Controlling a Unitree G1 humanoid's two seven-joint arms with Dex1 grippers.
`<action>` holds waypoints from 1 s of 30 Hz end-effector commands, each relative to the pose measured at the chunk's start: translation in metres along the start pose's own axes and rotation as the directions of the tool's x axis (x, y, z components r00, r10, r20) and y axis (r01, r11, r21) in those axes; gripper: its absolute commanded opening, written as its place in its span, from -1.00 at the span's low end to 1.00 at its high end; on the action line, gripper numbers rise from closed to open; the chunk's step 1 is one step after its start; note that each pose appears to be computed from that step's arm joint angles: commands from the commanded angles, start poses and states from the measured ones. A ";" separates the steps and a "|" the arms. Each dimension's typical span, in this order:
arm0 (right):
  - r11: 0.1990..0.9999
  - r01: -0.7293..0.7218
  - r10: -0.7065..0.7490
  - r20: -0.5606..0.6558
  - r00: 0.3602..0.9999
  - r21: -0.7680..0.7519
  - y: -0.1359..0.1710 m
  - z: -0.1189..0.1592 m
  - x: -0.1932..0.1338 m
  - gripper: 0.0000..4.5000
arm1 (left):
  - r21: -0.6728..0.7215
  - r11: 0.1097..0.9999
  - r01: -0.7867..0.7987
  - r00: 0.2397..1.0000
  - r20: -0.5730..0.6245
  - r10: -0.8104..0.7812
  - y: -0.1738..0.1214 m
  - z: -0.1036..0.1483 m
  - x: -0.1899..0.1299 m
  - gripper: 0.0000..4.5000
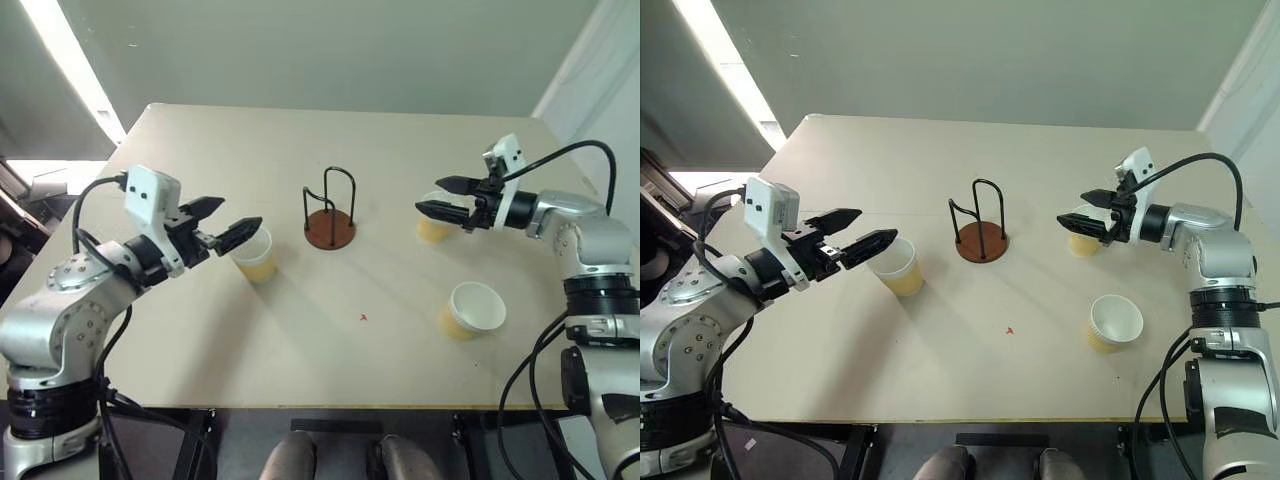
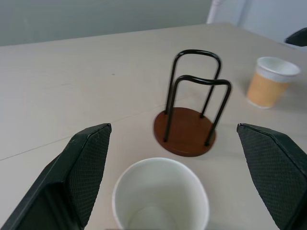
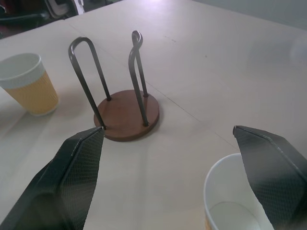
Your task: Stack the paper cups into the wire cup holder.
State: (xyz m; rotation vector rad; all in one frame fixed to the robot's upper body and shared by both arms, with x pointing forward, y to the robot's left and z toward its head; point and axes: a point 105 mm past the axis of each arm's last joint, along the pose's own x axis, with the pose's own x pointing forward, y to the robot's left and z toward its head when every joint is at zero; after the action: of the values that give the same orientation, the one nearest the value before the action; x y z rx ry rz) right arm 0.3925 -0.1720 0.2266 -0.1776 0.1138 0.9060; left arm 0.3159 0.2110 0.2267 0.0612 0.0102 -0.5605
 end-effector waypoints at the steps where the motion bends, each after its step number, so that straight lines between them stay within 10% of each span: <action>1: 0.996 -0.019 0.023 0.039 0.999 -0.086 0.001 0.027 -0.007 0.62 | 0.045 0.999 0.002 0.999 0.051 -0.005 -0.003 0.014 -0.005 1.00; 7: 0.994 -0.020 0.024 0.039 0.999 -0.107 0.002 0.027 -0.009 -0.32 | 0.054 0.999 -0.004 0.999 0.047 0.001 0.000 0.014 -0.004 1.00; 11: 0.994 -0.013 0.017 0.037 0.999 -0.108 0.002 0.024 -0.009 -0.95 | 0.049 0.999 0.005 0.999 0.054 -0.007 0.000 0.015 -0.004 0.61; 15: 0.994 -0.007 0.011 0.040 0.999 -0.112 0.003 0.024 -0.010 -1.00 | 0.053 0.999 0.002 0.999 0.051 -0.005 0.001 0.015 -0.004 0.03; 18: 0.996 -0.032 0.036 0.046 0.998 -0.087 0.006 0.026 -0.011 -1.00 | 0.058 0.998 -0.010 0.999 0.039 0.008 0.003 0.013 -0.003 0.03; 26: 0.993 -0.111 0.113 0.038 0.993 -0.044 0.023 0.024 -0.005 0.04 | 0.013 1.000 0.009 0.999 0.047 -0.010 0.003 0.014 -0.005 0.93; 30: 0.992 -0.118 0.120 0.035 0.992 -0.046 0.026 0.023 -0.001 0.70 | 0.014 1.000 -0.006 0.999 0.049 0.005 0.006 0.015 -0.005 1.00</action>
State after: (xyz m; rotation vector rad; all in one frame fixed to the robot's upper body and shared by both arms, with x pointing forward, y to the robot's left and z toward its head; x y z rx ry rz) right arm 0.3766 -0.1587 0.2331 -0.1665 0.1243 1.0075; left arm 0.3166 0.2133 0.2239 0.0284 0.0198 -0.5768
